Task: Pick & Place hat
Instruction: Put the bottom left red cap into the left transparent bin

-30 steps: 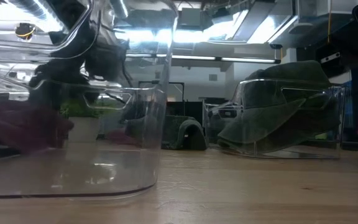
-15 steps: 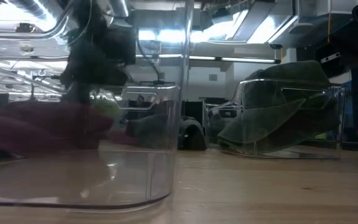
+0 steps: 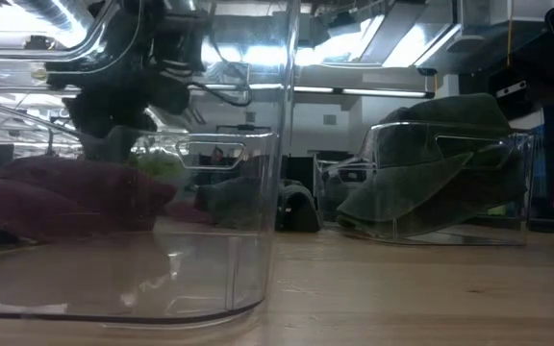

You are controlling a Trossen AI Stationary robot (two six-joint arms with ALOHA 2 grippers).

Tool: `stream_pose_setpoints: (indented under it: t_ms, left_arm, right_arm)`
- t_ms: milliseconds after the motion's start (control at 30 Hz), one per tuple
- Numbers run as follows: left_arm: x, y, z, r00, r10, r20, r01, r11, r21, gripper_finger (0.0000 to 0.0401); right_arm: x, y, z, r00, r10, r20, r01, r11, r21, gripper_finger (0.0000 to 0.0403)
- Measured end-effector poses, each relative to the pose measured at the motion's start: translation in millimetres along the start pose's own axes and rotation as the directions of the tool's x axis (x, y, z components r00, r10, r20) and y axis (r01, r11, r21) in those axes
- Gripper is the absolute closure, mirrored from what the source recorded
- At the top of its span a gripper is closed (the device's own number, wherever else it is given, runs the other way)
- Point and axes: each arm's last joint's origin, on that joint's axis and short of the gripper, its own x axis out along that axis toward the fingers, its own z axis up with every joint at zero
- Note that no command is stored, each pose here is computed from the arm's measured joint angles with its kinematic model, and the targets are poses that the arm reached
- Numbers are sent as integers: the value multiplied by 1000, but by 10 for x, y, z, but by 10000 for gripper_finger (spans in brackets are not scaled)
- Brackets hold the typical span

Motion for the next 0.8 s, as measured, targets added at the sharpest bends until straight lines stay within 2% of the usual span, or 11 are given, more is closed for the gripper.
stream_pose_setpoints:
  t_ms: [133,333,800]
  left_arm:
    - [98,-32,-2,1000,3,6,-3,998,61,158]
    - [236,-22,-20,999,4,36,-6,998,66,126]
    - [536,-18,-73,993,-60,104,51,995,90,120]
  right_arm:
    - [0,0,0,1000,0,0,0,1000,0,377]
    - [0,0,-1,1000,0,-1,0,1000,0,377]
    - [0,0,0,1000,0,0,0,1000,0,377]
